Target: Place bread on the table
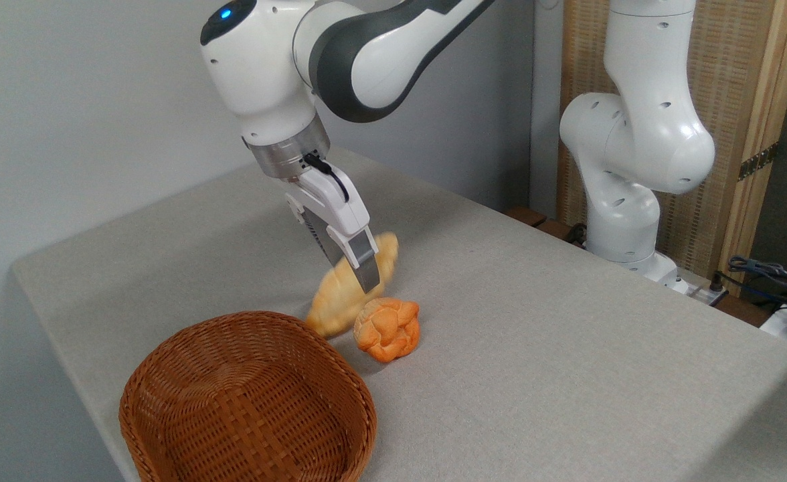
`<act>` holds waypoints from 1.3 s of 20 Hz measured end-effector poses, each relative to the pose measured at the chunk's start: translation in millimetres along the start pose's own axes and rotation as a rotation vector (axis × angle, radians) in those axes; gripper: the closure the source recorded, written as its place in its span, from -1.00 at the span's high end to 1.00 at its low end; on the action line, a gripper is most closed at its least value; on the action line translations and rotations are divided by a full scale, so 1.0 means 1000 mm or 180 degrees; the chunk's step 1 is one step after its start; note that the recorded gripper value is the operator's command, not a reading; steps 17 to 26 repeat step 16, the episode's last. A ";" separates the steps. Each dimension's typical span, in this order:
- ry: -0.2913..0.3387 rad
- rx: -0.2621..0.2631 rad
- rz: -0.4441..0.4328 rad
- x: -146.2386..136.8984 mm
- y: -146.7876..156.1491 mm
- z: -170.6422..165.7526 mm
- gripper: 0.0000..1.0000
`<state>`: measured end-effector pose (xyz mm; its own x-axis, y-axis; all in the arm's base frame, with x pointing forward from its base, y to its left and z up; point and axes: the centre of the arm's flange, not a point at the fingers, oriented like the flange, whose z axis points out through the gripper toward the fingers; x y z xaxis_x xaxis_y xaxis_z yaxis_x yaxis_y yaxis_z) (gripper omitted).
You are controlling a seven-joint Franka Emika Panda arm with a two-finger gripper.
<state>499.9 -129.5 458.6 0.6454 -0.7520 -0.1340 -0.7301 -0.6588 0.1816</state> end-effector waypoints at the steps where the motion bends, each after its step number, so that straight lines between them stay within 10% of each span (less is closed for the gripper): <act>1: 0.0014 0.0010 0.0001 0.000 0.000 -0.002 1.00; 7: 0.0096 0.0068 -0.0006 0.002 -0.003 -0.012 1.00; 16: 0.0911 0.0630 -0.0335 -0.018 -0.066 -0.069 1.00; 26: 0.0911 0.0630 -0.0335 -0.018 -0.066 -0.069 1.00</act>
